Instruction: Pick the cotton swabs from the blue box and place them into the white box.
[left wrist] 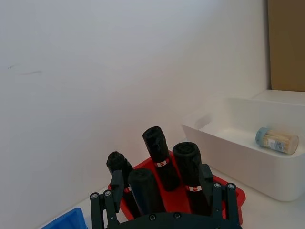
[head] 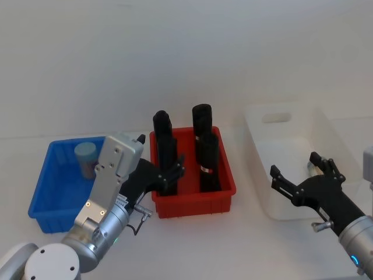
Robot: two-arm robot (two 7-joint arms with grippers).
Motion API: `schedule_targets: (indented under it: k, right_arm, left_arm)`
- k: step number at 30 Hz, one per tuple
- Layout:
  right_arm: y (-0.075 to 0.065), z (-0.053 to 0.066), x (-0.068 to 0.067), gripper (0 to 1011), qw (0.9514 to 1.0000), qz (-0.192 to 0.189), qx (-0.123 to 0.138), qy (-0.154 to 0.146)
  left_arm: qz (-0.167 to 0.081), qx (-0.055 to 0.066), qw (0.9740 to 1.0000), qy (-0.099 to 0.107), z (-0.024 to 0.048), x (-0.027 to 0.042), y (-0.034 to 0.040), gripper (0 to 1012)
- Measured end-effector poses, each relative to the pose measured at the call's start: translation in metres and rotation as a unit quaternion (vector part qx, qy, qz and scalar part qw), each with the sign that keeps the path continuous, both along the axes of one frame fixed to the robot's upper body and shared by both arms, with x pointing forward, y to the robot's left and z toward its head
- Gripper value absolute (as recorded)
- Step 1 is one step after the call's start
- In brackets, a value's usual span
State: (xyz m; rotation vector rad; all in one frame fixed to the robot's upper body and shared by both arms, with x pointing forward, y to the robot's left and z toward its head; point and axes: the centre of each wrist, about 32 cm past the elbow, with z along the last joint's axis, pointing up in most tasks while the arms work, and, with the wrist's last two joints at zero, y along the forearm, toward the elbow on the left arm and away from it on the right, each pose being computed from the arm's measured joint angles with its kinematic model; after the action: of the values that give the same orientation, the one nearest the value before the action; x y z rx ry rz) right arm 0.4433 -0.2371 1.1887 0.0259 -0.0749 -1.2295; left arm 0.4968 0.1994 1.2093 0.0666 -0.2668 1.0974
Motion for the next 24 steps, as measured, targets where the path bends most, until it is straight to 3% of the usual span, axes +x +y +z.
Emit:
schedule_targets:
  k: [7,24]
  right_arm:
    - [0.0000,0.0000,0.0000,1002,1.0000,0.000,0.000,0.000]
    - [0.0000,0.0000,0.0000,1001,1.0000,0.000,0.000,0.000]
  left_arm:
    - [0.012,-0.003,0.9999,-0.003,-0.0046,-0.0049,-0.0011,1004]
    - [0.013,-0.004,0.9999,-0.003,-0.0046,-0.0049,-0.0011,1004]
